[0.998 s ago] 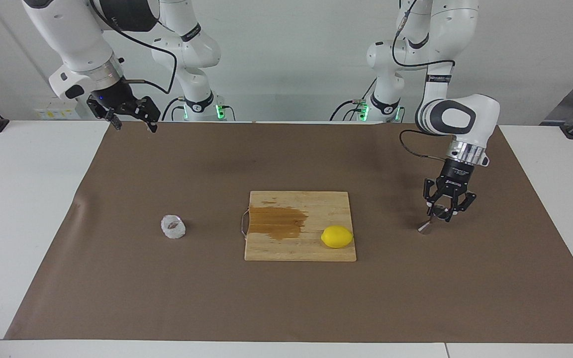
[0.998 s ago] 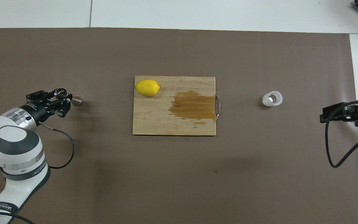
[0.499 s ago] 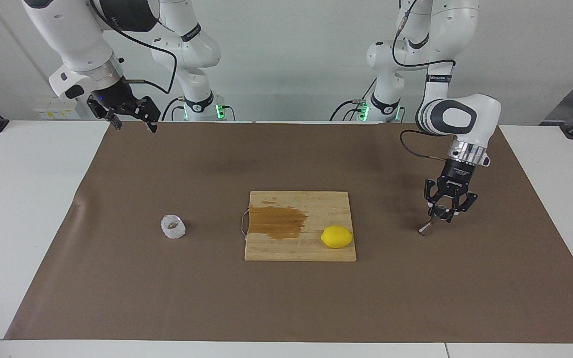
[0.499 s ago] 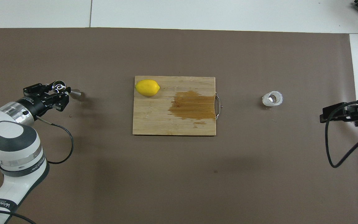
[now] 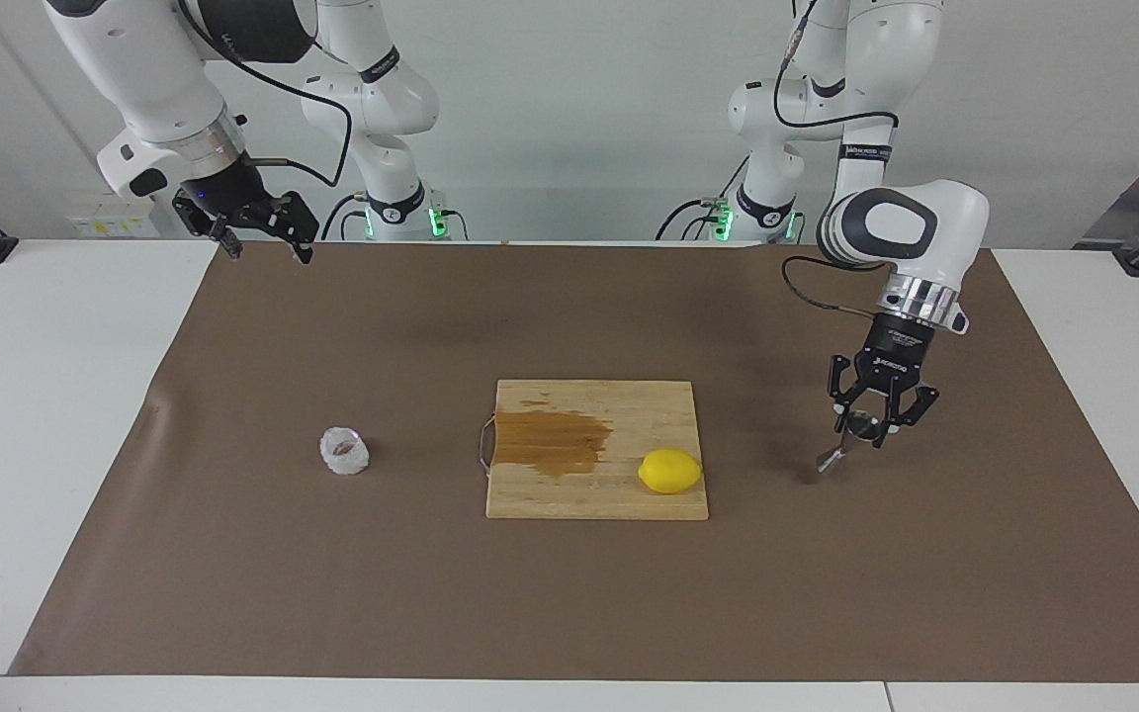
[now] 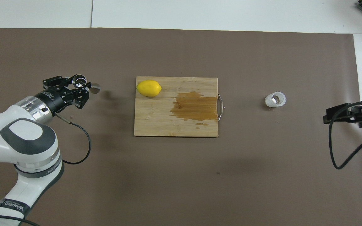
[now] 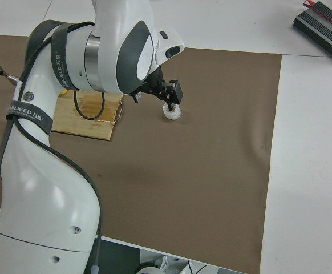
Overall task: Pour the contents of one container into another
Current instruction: 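Carry the dark cup with the left gripper onto the wooden board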
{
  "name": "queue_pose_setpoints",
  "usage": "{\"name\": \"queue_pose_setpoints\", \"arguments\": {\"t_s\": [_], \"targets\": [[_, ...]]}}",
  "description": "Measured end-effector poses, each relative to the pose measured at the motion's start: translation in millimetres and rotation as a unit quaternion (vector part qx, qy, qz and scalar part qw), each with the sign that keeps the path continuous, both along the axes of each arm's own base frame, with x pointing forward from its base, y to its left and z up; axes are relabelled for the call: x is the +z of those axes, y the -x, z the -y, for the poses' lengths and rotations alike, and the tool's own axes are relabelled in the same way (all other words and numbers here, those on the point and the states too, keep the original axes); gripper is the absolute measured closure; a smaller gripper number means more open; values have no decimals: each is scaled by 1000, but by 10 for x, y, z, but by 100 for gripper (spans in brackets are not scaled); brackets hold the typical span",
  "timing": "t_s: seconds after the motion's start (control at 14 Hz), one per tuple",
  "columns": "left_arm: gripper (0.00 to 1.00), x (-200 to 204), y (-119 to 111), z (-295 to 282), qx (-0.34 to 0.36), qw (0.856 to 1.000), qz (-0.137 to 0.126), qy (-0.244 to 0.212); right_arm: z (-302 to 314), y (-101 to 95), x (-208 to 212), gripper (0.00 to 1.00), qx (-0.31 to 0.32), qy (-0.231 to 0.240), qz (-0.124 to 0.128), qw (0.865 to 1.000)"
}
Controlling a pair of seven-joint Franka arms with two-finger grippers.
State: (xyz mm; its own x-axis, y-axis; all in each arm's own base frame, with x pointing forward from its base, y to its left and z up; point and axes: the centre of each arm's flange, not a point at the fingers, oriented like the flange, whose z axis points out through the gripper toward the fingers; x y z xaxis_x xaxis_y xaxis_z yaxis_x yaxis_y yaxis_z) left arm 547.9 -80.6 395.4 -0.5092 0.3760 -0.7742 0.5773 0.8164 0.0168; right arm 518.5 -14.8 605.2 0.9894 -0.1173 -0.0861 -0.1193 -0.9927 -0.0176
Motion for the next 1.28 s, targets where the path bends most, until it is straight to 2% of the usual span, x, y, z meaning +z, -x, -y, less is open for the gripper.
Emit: {"name": "queue_pose_setpoints", "arguments": {"t_s": [0.21, 0.5, 0.71, 1.07, 1.28], "targets": [[48, 166, 24, 404, -34, 999, 15, 7, 0, 0, 0, 0, 0, 0, 0, 1000], [48, 352, 98, 987, -71, 997, 22, 29, 0, 0, 0, 0, 0, 0, 0, 1000], [48, 452, 264, 1509, -106, 993, 27, 34, 0, 0, 0, 0, 0, 0, 0, 1000], [48, 457, 689, 2264, -151, 988, 32, 24, 0, 0, 0, 0, 0, 0, 0, 1000], [48, 420, 688, 2335, -155, 987, 30, 24, 0, 0, 0, 0, 0, 0, 0, 1000]]}}
